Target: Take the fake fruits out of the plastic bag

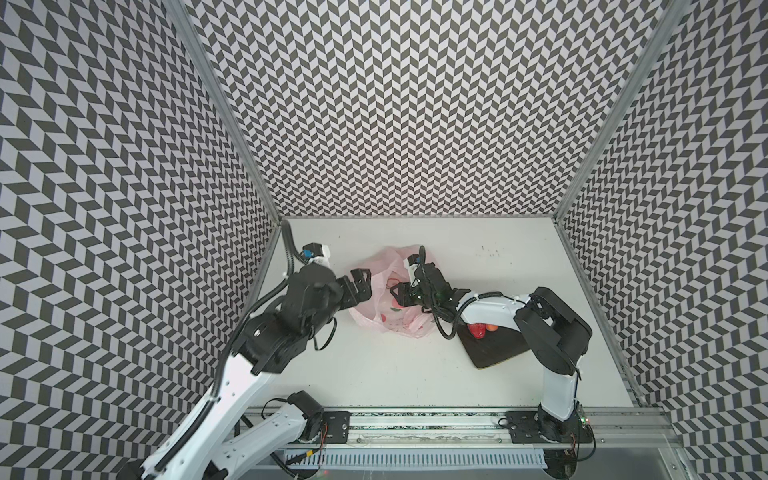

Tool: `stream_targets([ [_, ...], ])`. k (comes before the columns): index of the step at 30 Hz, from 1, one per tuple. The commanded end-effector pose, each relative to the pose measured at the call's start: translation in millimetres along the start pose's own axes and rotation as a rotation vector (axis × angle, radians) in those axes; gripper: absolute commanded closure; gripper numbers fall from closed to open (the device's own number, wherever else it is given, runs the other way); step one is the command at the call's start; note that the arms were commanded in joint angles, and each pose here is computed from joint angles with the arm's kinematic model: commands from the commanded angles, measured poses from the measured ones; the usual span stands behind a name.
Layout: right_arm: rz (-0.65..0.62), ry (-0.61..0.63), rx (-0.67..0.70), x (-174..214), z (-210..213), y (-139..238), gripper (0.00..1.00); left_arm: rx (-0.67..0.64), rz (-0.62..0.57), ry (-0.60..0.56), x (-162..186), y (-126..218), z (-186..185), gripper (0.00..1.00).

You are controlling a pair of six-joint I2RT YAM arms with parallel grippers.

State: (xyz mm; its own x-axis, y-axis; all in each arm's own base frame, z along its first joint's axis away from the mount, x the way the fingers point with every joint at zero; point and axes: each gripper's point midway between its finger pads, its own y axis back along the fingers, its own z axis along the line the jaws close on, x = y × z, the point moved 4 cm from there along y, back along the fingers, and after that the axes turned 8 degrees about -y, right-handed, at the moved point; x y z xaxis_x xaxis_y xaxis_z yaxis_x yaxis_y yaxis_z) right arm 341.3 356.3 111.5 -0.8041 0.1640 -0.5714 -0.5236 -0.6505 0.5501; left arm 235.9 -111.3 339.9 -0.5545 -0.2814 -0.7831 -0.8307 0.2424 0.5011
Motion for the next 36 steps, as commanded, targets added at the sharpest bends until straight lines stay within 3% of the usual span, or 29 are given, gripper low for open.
stream_targets([
  [1, -0.030, -0.012, 0.029, -3.2, -8.2, 2.0, 0.58, -0.092, 0.021, 0.090, -17.1, -21.5, 25.8, 0.00],
  [6, -0.022, -0.008, 0.067, 2.3, -18.5, 5.1, 0.58, -0.116, 0.035, 0.351, -15.2, -69.7, 75.4, 0.01],
  [9, -0.019, -0.002, 0.067, 5.3, -20.8, 8.1, 0.57, -0.061, 0.040, 0.508, -3.6, -97.8, 96.2, 0.02],
  [20, -0.032, 0.037, 0.061, 6.0, -20.1, 17.6, 0.57, -0.018, 0.193, 0.851, 40.1, -173.1, 136.0, 0.03],
  [26, -0.047, 0.041, 0.042, 4.3, -16.5, 20.7, 0.57, 0.005, 0.215, 0.915, 35.5, -197.7, 140.0, 0.03],
  [32, -0.072, 0.048, 0.030, -1.6, -12.5, 21.0, 0.57, -0.097, 0.306, 0.897, 34.9, -218.7, 145.5, 0.19],
  [36, -0.082, 0.049, 0.020, -5.4, -8.8, 20.7, 0.57, -0.080, 0.323, 0.902, 36.4, -226.7, 140.0, 0.24],
])
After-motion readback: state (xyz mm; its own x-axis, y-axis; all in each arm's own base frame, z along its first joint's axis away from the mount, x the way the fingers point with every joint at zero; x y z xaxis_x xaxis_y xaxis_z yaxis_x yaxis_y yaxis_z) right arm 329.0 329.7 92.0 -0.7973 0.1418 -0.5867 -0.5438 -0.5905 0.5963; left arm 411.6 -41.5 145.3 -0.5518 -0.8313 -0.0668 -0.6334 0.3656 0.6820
